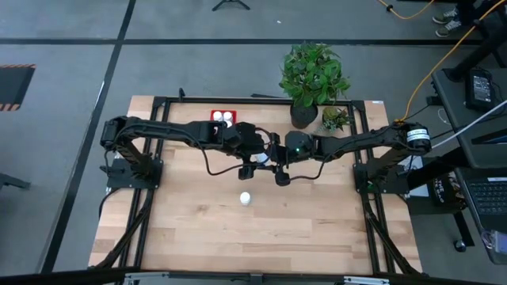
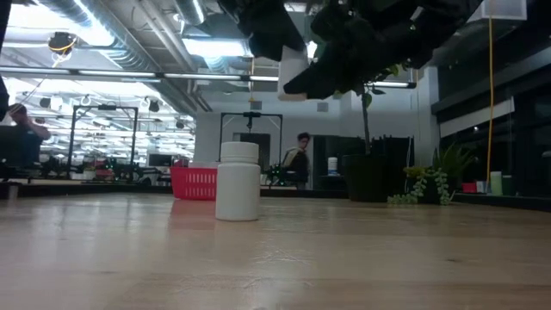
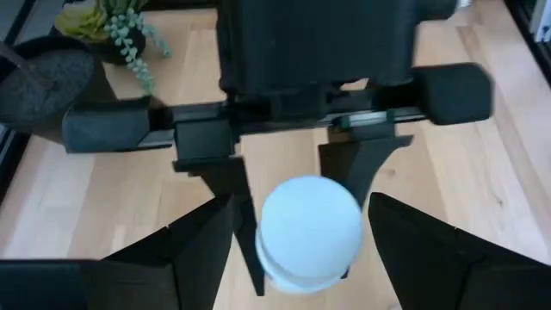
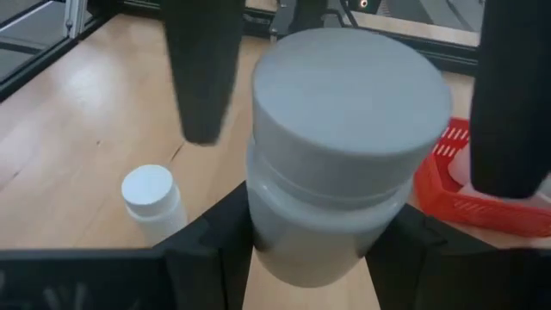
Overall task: Pick and place pill bottles into a basket
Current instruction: Put the white pill bottle into the red bin
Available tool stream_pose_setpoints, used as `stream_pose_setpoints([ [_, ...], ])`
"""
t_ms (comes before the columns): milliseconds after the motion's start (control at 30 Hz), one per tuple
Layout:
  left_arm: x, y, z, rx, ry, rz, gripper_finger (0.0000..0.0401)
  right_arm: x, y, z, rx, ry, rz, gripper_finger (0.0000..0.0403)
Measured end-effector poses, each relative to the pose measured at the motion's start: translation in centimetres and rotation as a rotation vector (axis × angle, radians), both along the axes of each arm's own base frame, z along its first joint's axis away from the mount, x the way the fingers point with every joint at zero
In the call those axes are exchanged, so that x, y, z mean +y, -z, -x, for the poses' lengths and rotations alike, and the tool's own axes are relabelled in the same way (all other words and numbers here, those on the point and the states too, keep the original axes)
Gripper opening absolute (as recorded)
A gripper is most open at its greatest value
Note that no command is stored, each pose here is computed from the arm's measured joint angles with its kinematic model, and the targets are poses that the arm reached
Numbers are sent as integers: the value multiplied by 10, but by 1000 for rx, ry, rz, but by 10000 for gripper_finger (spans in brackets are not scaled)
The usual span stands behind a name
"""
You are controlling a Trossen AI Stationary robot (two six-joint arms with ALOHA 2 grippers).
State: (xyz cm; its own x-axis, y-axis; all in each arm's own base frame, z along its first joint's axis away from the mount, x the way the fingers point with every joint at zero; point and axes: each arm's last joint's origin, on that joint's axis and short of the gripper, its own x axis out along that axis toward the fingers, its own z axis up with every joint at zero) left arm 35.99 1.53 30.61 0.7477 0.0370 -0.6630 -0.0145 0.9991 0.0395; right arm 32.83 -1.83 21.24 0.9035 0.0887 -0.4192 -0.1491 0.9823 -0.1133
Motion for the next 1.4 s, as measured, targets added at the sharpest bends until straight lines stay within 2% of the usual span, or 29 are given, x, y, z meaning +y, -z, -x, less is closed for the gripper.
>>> stream_pose_setpoints([
  [367, -2, -2, 3, 40, -12, 25, 263, 0, 0, -1, -7, -2, 5, 171],
  [800, -1, -2, 3, 38, -40, 8, 260, 0, -1, -1, -20, 0, 1, 171],
  [967, -1, -1, 3, 50, -40, 8, 237, 0, -1, -1, -21, 1, -1, 171],
  [1233, -2, -1, 3, 46, -27, 1, 171, 0, -1, -2, -25, 5, -2, 171],
  [1400, -2, -1, 3, 44, -27, -1, 158, 0, -1, -2, -24, 3, -4, 171],
])
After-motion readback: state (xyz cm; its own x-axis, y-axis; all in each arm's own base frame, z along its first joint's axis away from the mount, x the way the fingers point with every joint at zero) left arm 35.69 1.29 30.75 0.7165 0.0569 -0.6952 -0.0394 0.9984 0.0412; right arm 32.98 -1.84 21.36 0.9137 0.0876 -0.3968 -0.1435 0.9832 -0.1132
